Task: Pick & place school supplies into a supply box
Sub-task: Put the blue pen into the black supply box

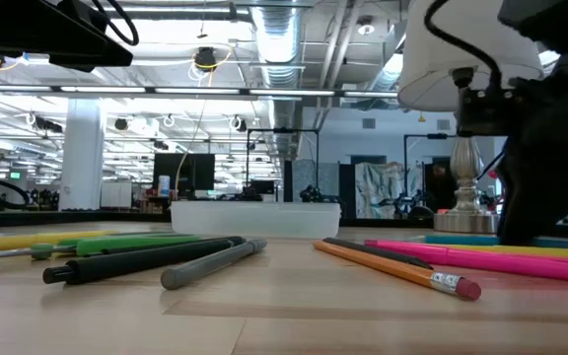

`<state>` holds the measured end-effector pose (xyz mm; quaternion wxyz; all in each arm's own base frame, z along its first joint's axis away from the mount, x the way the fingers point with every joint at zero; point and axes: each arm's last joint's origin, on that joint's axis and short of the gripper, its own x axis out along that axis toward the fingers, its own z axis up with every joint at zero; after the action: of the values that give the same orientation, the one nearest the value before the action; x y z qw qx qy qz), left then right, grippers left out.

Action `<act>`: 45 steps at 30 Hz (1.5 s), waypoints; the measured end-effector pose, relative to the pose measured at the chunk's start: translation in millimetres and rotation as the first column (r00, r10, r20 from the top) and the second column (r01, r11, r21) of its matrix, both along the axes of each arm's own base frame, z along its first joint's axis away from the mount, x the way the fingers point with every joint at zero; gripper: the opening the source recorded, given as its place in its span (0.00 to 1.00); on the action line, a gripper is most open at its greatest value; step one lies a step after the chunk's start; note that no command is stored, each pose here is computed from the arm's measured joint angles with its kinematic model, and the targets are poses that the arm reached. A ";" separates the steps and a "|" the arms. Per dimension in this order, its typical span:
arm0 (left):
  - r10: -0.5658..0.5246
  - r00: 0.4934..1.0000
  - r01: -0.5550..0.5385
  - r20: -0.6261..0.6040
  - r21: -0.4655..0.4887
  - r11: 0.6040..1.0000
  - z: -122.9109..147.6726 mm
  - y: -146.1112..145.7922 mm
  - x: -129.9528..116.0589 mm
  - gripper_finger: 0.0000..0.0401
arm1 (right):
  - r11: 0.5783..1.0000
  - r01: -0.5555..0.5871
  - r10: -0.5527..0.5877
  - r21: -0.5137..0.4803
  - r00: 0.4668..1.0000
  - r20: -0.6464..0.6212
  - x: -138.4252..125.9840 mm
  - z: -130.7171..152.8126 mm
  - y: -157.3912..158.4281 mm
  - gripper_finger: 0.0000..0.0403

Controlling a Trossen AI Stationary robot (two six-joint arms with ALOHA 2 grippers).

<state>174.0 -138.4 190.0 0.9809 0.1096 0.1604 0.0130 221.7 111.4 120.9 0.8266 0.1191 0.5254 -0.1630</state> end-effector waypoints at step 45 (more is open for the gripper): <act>0.002 1.000 -0.002 -0.001 -0.007 1.000 -0.1 0.0 0.0 0.42 | 0.992 -0.089 0.103 0.086 0.980 -0.173 9.2 17.9 -3.0 0.09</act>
<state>173.9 -138.4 189.9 0.9812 0.1062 0.1609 0.0132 230.9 108.4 138.8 0.7784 0.1106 0.6076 -0.1123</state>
